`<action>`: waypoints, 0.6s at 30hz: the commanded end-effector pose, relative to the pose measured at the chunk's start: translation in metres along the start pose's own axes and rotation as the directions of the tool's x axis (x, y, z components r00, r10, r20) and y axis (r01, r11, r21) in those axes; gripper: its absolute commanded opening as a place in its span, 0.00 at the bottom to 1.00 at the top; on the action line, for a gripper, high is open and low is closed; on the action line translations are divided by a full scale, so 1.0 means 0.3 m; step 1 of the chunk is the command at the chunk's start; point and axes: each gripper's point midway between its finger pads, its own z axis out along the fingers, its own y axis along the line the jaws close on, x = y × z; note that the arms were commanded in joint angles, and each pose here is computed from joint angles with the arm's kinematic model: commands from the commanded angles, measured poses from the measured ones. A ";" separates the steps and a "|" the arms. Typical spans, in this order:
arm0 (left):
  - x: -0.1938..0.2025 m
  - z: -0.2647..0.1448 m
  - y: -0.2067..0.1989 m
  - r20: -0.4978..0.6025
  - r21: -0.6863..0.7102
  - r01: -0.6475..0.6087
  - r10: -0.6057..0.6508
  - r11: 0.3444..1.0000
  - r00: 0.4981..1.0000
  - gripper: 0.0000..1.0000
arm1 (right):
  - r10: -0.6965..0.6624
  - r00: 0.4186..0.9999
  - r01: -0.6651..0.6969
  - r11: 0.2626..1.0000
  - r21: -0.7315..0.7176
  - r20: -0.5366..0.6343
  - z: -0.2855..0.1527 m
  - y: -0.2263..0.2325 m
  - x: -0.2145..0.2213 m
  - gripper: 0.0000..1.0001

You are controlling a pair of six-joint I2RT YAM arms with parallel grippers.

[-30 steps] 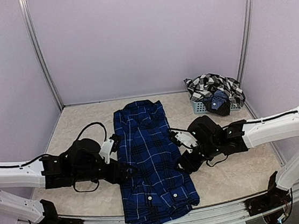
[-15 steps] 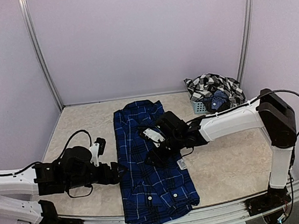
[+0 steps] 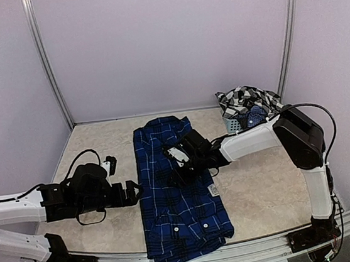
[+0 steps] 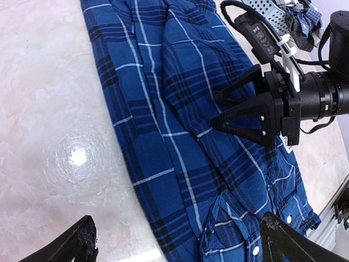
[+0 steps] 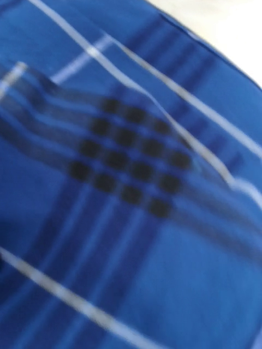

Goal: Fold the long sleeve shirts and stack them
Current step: Move the rectangle-folded shirt to the center of the board.

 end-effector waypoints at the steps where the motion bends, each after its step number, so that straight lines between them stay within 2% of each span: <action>1: -0.025 -0.005 0.026 -0.001 -0.001 0.044 -0.044 0.999 0.999 0.99 | 0.138 0.990 -0.140 0.988 0.067 0.033 0.026 -0.132 -0.012 0.56; 12: -0.038 0.025 0.017 -0.025 0.035 0.057 -0.056 0.998 0.998 0.99 | 0.324 0.935 -0.341 0.934 0.109 0.144 0.082 -0.285 -0.091 0.57; 15: -0.030 0.038 0.005 -0.046 0.044 0.021 -0.019 0.999 0.999 0.99 | 0.326 0.930 -0.342 0.937 0.070 0.171 0.106 -0.291 -0.153 0.57; 18: -0.012 0.053 -0.027 -0.060 0.093 -0.030 0.036 0.995 0.998 0.99 | 0.272 0.942 -0.284 0.958 0.038 0.199 0.086 -0.263 -0.233 0.58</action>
